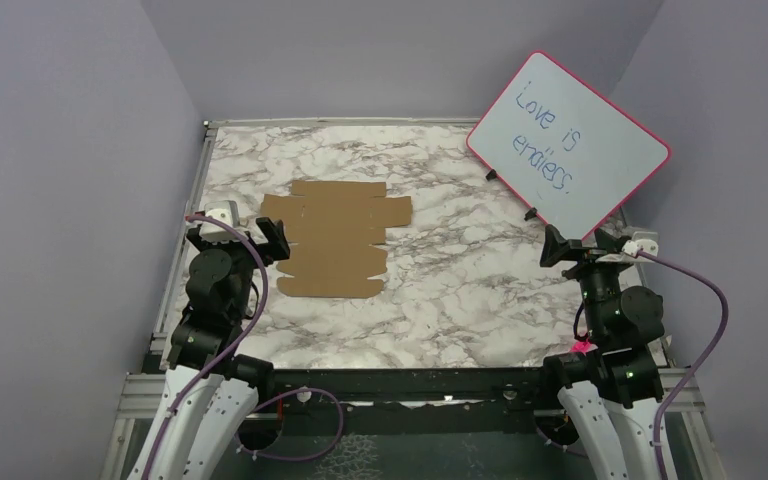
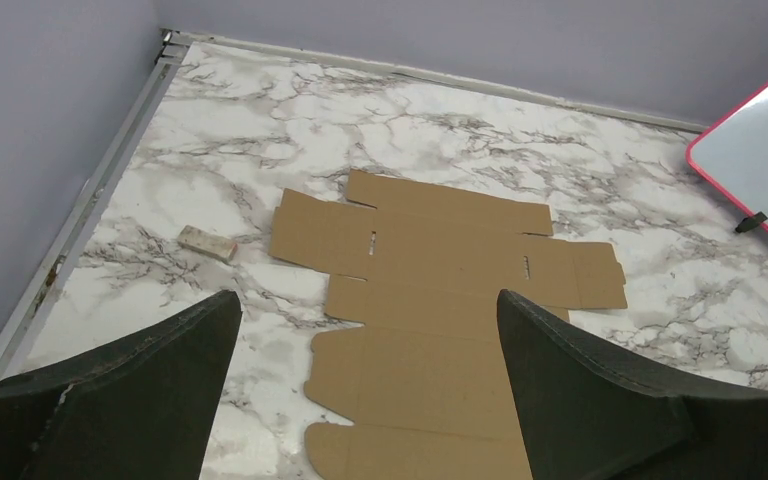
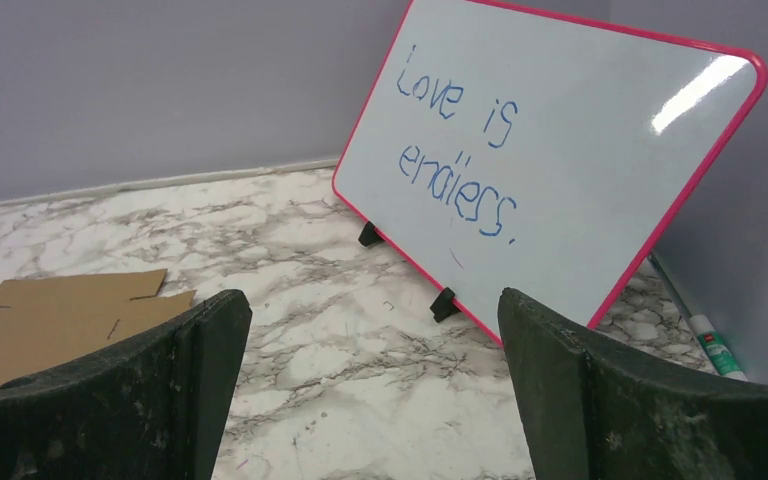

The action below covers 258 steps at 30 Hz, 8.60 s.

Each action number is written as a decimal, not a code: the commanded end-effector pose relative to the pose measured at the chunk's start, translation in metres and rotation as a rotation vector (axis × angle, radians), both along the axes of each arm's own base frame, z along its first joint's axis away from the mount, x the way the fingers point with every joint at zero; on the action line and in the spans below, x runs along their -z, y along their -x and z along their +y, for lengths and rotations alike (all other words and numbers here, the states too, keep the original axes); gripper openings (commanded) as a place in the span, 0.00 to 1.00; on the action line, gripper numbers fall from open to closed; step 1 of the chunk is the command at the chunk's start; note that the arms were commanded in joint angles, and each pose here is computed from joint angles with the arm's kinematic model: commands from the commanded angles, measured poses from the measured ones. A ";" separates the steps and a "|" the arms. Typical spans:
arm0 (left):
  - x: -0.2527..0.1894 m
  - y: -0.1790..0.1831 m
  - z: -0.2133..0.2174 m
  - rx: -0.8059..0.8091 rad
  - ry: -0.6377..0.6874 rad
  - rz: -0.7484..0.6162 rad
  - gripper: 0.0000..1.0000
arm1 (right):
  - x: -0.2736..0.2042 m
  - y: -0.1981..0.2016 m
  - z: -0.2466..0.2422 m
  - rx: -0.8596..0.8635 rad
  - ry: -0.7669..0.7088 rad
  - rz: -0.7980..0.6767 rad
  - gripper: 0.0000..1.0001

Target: Fold the paper box

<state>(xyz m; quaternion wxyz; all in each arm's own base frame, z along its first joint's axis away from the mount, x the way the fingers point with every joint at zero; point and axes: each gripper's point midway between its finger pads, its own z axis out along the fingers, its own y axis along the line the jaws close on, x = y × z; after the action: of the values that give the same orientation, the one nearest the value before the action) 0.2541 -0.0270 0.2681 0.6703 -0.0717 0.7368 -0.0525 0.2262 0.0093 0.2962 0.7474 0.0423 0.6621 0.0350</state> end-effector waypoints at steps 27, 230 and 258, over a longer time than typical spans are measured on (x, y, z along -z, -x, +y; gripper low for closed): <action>0.083 -0.032 -0.040 0.109 0.041 0.380 0.99 | -0.006 0.000 0.017 -0.094 0.001 -0.012 1.00; 0.170 -0.130 -0.189 0.764 0.415 0.817 0.83 | 0.265 -0.108 0.271 -0.685 -0.433 0.864 0.60; 0.145 -0.076 -0.179 0.586 0.296 0.751 0.92 | 0.210 -0.090 0.276 -0.781 -0.427 0.794 0.63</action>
<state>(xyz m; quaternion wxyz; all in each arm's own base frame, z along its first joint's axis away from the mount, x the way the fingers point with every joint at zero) 0.3442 -0.2292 0.1177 0.2701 0.0637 0.8972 -0.3436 0.3318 0.2834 0.0733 0.3508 -0.0193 0.8422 0.4089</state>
